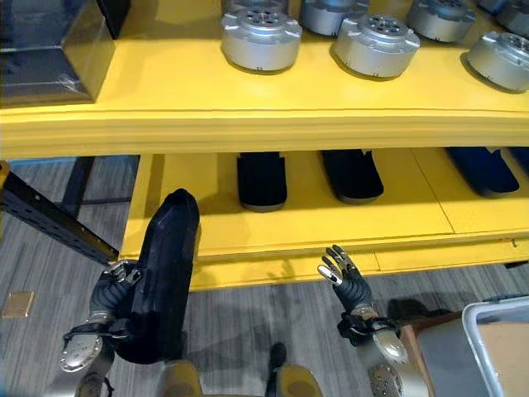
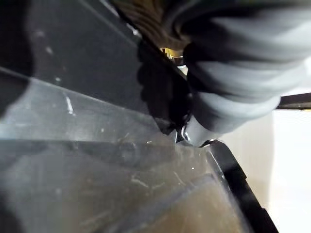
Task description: Move parts from the plastic box to the shelf.
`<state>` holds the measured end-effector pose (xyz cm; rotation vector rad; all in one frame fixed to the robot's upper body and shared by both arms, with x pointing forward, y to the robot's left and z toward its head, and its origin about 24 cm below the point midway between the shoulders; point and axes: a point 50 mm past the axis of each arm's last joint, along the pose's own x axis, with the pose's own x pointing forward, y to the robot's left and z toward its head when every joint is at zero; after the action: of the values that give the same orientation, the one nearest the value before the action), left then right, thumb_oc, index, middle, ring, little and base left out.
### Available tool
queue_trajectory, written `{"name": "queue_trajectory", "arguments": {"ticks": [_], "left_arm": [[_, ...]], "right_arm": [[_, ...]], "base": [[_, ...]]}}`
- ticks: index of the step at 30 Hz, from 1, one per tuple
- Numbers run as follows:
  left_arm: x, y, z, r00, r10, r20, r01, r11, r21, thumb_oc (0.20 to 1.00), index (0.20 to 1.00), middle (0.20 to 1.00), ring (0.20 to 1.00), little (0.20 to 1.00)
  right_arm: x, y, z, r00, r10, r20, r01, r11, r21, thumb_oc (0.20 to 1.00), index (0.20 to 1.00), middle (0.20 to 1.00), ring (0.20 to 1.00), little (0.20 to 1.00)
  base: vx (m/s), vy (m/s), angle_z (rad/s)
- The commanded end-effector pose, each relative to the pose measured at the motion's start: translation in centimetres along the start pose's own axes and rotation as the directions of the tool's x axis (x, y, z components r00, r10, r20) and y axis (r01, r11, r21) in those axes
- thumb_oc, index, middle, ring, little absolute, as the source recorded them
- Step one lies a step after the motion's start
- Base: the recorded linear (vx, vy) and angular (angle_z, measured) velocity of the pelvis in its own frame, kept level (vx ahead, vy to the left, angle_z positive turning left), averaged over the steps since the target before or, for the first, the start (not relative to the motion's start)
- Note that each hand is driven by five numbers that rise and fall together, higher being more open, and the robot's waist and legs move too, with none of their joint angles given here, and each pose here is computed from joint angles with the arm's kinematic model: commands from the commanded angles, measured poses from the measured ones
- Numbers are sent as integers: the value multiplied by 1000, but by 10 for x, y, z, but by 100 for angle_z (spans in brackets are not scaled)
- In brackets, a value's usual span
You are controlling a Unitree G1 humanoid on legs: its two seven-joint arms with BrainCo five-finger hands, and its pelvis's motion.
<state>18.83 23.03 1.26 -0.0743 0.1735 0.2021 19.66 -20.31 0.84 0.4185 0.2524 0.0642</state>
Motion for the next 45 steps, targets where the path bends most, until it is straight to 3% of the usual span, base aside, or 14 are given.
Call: {"name": "queue_trajectory", "arguments": {"ticks": [1,14,24,31,35,41,42,45], "left_arm": [[-3,12,44,977,-17,211,-6,994,109,200,200,200,200,200],[33,-16,82,930,-100,355,49,987,152,200,200,200,200,200],[64,-68,117,877,-129,464,128,991,34,200,200,200,200,200],[76,-81,145,843,-51,536,115,990,-86,200,200,200,200,200],[80,-80,160,816,-6,579,69,994,-88,200,200,200,200,200],[86,-59,176,767,168,619,-96,984,-148,200,200,200,200,200],[90,-54,182,733,227,641,-208,972,-106,200,200,200,200,200],[94,-46,184,706,298,642,-297,948,-114,200,200,200,200,200]], "right_arm": [[-3,15,10,994,88,67,-88,996,-4,1000,1000,1000,1000,1000],[-3,18,9,994,97,58,-98,995,9,1000,1000,1000,1000,1000],[5,36,14,984,166,72,-166,986,-4,1000,1000,1000,1000,1000],[8,43,16,979,185,81,-185,983,-7,1000,1000,1000,1000,1000],[10,45,18,979,184,90,-184,983,-6,1000,1000,1000,1000,1000],[10,45,14,980,184,73,-184,983,-6,1000,1000,1000,1000,1000],[11,47,15,980,184,76,-184,983,-3,1000,1000,1000,1000,1000],[12,46,18,980,177,92,-178,984,-3,1000,1000,1000,1000,1000]], "base": [[20,195,-32],[19,65,-7],[-20,-2,-8],[-56,-16,-12],[-41,-8,-5],[-46,-4,-3],[-54,-8,-4],[-48,-5,-1]]}}
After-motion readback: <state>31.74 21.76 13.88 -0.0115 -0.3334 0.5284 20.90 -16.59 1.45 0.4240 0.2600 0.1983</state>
